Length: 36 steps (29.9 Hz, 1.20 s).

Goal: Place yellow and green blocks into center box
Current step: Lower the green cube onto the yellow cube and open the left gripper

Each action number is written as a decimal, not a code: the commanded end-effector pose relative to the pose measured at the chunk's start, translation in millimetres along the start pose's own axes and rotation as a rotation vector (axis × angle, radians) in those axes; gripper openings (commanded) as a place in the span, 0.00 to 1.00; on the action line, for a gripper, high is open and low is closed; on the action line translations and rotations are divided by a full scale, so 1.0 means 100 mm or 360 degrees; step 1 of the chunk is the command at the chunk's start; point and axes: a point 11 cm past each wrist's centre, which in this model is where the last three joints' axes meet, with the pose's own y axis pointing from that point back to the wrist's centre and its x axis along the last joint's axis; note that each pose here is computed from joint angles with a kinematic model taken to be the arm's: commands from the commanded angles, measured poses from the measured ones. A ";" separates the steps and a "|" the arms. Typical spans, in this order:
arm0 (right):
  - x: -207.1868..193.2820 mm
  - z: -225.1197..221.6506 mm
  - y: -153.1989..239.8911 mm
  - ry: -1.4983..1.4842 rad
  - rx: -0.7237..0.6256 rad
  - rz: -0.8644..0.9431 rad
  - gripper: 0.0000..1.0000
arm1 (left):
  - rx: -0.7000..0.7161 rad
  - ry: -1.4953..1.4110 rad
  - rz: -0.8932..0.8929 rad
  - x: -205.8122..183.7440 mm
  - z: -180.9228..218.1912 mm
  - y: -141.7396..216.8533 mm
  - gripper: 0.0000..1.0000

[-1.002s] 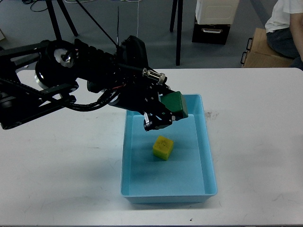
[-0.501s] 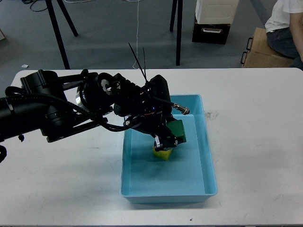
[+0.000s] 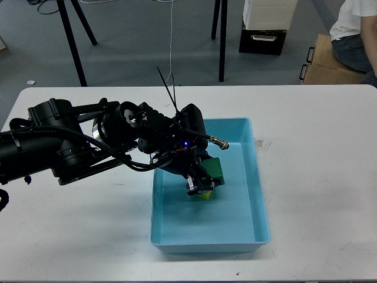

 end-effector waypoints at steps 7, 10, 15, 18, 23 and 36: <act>-0.03 0.02 0.02 -0.0007 -0.0009 -0.0008 0.98 | -0.0006 0.0000 -0.0024 -0.06 0.01 -0.01 0.51; -0.04 0.02 0.01 -0.0008 -0.0008 -0.0012 0.98 | -0.0014 0.0017 -0.0029 -0.10 0.03 -0.03 0.68; -0.04 0.01 0.01 -0.0009 -0.0002 -0.0018 0.98 | -0.0024 0.0048 -0.0018 -0.14 0.04 -0.05 0.90; -0.08 -0.01 0.01 -0.0019 0.0005 -0.0031 0.98 | -0.0028 0.0066 -0.0013 -0.17 0.05 -0.06 0.95; -0.10 -0.07 -0.04 -0.0025 0.0036 -0.0032 0.98 | -0.0023 0.0073 0.0002 -0.15 0.03 -0.05 0.99; -0.34 -0.23 -0.11 -0.0064 0.0115 -0.0147 0.99 | -0.0131 0.0310 0.0376 0.25 0.01 0.44 1.00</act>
